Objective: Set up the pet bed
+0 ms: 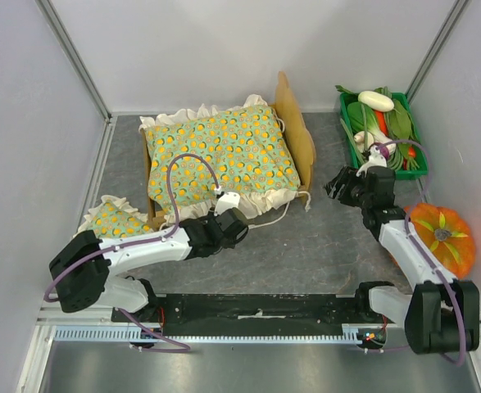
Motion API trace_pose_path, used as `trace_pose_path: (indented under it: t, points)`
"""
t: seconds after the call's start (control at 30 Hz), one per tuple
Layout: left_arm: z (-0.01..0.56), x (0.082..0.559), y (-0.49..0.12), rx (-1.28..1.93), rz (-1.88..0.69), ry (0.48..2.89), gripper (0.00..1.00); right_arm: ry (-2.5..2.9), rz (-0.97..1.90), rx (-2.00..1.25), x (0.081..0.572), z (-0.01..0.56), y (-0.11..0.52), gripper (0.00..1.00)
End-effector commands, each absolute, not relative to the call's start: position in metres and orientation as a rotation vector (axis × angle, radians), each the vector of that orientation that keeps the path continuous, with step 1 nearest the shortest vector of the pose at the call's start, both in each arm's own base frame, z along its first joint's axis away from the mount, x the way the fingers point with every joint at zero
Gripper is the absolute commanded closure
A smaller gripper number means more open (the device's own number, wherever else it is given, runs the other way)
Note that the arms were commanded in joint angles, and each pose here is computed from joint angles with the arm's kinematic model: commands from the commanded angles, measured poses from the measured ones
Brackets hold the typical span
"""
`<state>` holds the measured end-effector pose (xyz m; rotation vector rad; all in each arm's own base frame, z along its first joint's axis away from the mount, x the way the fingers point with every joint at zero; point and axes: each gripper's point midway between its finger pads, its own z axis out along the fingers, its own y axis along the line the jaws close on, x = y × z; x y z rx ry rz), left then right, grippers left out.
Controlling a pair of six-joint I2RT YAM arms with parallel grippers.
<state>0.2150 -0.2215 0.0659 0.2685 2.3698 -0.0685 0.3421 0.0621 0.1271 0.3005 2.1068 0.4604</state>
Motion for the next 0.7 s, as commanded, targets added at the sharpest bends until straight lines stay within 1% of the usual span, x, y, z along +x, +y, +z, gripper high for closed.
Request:
trace_pose_path:
  t: [0.0, 0.03, 0.07, 0.13, 0.23, 0.27, 0.3, 0.33, 0.37, 0.4, 0.47, 0.5, 0.57, 0.6, 0.63, 0.67]
  points:
    - [0.1, 0.218, -0.232, 0.246, -0.195, 2.309, 0.45, 2.079, 0.492, 0.302, 0.319, 0.145, 0.064, 0.27]
    - [0.103, 0.215, -0.228, 0.245, -0.198, 2.307, 0.39, 2.053, 0.496, 0.294, 0.315, 0.155, 0.064, 0.24]
    - [0.12, 0.215, -0.226, 0.217, -0.244, 2.272, 0.34, 2.058, 0.505, 0.289, 0.31, 0.157, 0.065, 0.23]
    - [0.14, 0.215, -0.221, 0.184, -0.271, 2.235, 0.2, 2.04, 0.592, 0.26, 0.303, 0.17, 0.078, 0.22]
    - [0.18, 0.223, -0.2, 0.098, -0.247, 2.154, 0.11, 2.046, 0.711, 0.273, 0.29, 0.173, 0.101, 0.22]
    - [0.184, 0.225, -0.193, 0.12, -0.219, 2.16, 0.06, 2.013, 0.757, 0.302, 0.292, 0.179, 0.111, 0.21]
    - [0.186, 0.24, -0.175, 0.054, -0.18, 2.177, 0.05, 2.033, 0.798, 0.252, 0.281, 0.178, 0.137, 0.21]
    - [0.196, 0.245, -0.176, 0.036, -0.231, 2.195, 0.04, 2.036, 0.788, 0.246, 0.279, 0.18, 0.148, 0.2]
    - [0.2, 0.253, -0.168, 0.03, -0.225, 2.2, 0.04, 2.02, 0.674, 0.364, 0.286, 0.176, 0.141, 0.17]
    - [0.207, 0.264, -0.153, -0.031, -0.207, 2.187, 0.04, 2.049, 0.682, 0.341, 0.275, 0.174, 0.164, 0.16]
    - [0.235, 0.27, -0.146, -0.044, -0.247, 2.099, 0.03, 2.019, 0.677, 0.471, 0.279, 0.175, 0.178, 0.15]
    - [0.249, 0.279, -0.136, -0.094, -0.263, 2.054, 0.02, 2.03, 0.69, 0.456, 0.269, 0.174, 0.198, 0.14]
    - [0.262, 0.282, -0.133, -0.105, -0.35, 2.042, 0.0, 2.018, 0.668, 0.458, 0.269, 0.173, 0.224, 0.11]
    - [0.271, 0.289, -0.119, -0.159, -0.354, 2.028, 0.0, 1.977, 0.669, 0.534, 0.264, 0.176, 0.236, 0.09]
    - [0.273, 0.288, -0.121, -0.151, -0.392, 2.038, 0.0, 1.997, 0.657, 0.541, 0.265, 0.163, 0.248, 0.07]
    - [0.276, 0.288, -0.119, -0.152, -0.405, 2.031, 0.0, 1.968, 0.726, 0.559, 0.269, 0.168, 0.264, 0.07]
